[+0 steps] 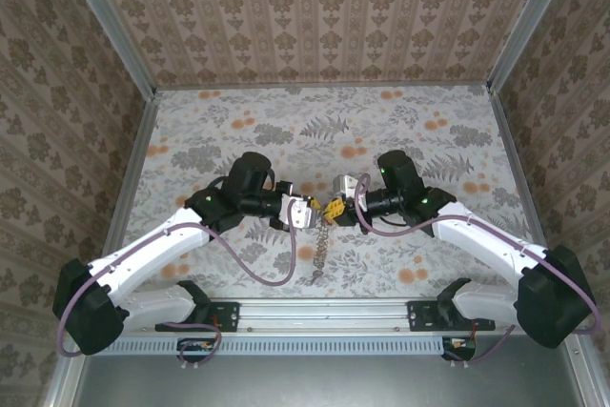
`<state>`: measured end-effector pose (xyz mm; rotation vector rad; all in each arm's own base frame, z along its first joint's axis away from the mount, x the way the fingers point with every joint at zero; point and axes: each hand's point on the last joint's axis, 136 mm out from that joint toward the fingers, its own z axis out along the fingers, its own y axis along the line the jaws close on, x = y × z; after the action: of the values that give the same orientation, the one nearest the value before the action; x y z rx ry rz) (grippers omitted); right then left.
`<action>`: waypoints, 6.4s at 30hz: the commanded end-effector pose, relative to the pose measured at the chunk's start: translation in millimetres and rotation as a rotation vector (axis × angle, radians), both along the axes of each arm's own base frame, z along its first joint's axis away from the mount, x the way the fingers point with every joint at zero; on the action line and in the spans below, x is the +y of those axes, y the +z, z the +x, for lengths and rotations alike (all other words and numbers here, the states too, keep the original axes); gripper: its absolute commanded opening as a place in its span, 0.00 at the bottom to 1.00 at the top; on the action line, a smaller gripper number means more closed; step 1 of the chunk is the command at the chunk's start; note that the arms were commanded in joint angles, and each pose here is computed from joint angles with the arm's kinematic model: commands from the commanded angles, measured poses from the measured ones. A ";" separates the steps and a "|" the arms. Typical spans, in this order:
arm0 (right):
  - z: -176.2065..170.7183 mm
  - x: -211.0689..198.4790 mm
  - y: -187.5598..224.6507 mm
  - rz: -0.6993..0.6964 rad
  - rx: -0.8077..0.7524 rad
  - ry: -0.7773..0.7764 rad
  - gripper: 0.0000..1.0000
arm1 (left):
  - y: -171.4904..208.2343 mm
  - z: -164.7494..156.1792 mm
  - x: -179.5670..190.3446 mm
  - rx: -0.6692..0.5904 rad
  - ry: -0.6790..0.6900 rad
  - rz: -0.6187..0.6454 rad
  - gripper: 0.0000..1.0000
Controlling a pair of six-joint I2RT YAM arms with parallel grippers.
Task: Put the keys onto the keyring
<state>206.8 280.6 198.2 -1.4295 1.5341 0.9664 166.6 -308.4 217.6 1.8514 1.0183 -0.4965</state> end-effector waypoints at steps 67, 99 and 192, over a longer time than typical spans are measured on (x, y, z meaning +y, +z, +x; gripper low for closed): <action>62.0 -7.1 67.9 0.459 0.208 -0.299 0.00 | 17.0 9.0 -7.4 0.012 0.195 -0.221 0.14; 34.5 23.0 62.7 0.391 0.008 -0.151 0.00 | 47.1 16.0 27.9 0.409 0.241 -0.362 0.41; 14.8 54.1 54.4 0.224 -0.107 -0.069 0.00 | 30.6 0.4 44.7 0.352 0.226 -0.169 0.29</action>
<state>221.3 329.6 210.9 -1.3826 1.4859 0.8768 170.8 -263.2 231.7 1.5526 1.4432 -0.7319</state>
